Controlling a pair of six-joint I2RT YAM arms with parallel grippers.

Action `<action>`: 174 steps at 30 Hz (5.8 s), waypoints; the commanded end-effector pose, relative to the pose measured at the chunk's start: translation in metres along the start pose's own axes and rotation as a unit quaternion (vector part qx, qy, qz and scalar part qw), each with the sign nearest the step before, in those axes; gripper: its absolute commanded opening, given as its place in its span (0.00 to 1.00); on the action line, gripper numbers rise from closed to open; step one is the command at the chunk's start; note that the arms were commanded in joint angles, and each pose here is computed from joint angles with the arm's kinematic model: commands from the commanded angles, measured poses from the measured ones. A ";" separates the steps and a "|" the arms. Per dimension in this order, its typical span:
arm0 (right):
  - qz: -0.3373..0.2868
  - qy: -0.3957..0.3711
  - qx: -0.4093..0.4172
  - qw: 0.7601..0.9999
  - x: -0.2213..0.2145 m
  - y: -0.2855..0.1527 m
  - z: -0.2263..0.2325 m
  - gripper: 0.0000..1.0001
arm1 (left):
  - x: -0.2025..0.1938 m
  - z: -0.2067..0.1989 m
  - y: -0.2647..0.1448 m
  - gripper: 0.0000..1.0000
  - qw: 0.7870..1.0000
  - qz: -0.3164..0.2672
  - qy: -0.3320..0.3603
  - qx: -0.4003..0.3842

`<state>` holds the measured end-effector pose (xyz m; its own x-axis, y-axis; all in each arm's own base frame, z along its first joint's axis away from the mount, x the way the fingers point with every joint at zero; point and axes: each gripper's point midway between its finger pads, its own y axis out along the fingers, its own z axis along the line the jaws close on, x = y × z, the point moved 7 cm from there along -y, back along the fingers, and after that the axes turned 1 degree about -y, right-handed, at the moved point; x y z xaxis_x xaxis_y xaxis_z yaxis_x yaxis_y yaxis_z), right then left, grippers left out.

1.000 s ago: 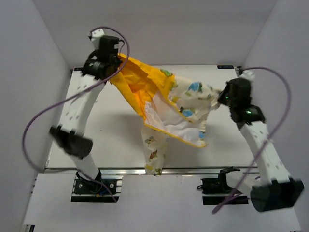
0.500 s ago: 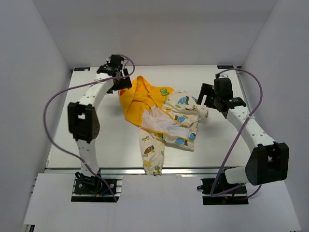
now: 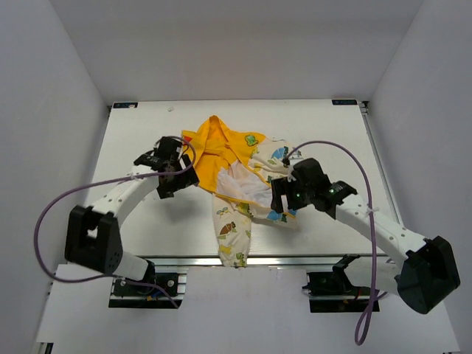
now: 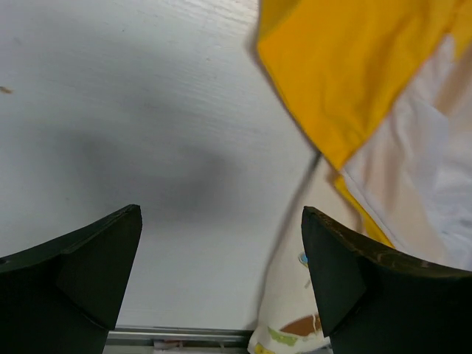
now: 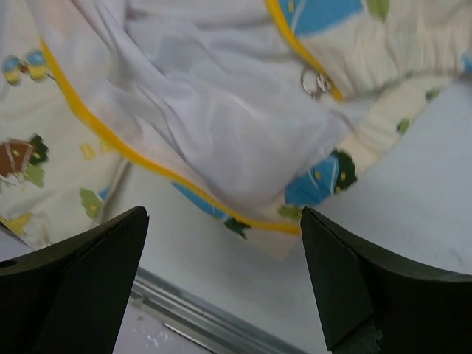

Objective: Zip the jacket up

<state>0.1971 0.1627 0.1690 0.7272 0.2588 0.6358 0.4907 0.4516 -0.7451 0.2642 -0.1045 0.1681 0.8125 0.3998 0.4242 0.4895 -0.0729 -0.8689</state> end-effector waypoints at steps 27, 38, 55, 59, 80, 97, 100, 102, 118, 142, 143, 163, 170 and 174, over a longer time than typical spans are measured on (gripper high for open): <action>-0.019 0.089 -0.083 0.992 -0.050 0.006 -0.015 0.00 | 0.048 -0.052 0.107 0.00 0.998 0.036 0.000 0.058; 0.007 0.089 -0.124 0.988 -0.039 -0.004 -0.019 0.00 | 0.135 -0.091 0.018 0.00 0.989 -0.146 -0.023 0.003; 0.038 0.154 -0.203 0.966 0.000 0.045 -0.082 0.00 | 0.181 -0.142 0.159 0.35 0.996 -0.081 -0.015 -0.015; 0.047 0.121 -0.210 0.969 0.022 0.053 -0.088 0.34 | 0.186 -0.148 0.151 0.57 0.996 -0.076 -0.010 -0.051; -0.046 0.084 -0.150 0.984 0.142 0.057 -0.096 0.89 | 0.032 -0.106 0.014 0.98 0.996 -0.013 0.079 -0.029; 0.085 0.163 -0.065 0.981 0.013 0.104 -0.085 0.89 | -0.098 -0.052 0.070 0.98 0.986 0.106 0.111 0.064; 0.092 0.159 -0.068 0.981 -0.017 0.090 -0.070 0.89 | -0.062 -0.031 0.089 0.97 0.986 0.108 0.071 0.104; 0.100 0.154 -0.052 0.982 -0.032 0.083 -0.050 0.89 | -0.046 -0.014 0.105 0.97 0.984 0.111 0.048 0.131; -0.073 0.037 0.045 0.996 0.028 -0.012 0.034 0.89 | 0.171 -0.062 0.062 0.98 0.992 -0.091 -0.002 0.091; 0.052 0.170 -0.020 0.984 -0.050 0.035 -0.042 0.81 | -0.049 -0.122 -0.032 0.98 0.951 0.042 0.221 -0.213; 0.051 0.170 -0.010 0.984 -0.048 0.038 -0.039 0.81 | -0.054 -0.123 -0.032 0.98 0.949 0.045 0.230 -0.211; 0.012 0.143 -0.119 0.982 0.017 0.062 -0.061 0.00 | -0.091 -0.090 0.004 0.98 0.964 0.053 0.215 -0.150; -0.021 0.001 -0.240 0.971 0.073 0.000 -0.047 0.00 | -0.088 -0.090 0.012 0.98 0.968 0.032 0.210 -0.137; -0.020 -0.133 -0.286 0.949 0.108 -0.008 0.004 0.00 | -0.084 -0.081 0.007 0.98 0.971 0.015 0.213 -0.110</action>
<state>0.2751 0.1833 0.2260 0.6517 0.2772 0.7060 0.7075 0.1132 -0.6976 0.2227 -0.2218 0.1374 0.8904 -0.0393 0.4535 0.4162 -0.3333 -0.8460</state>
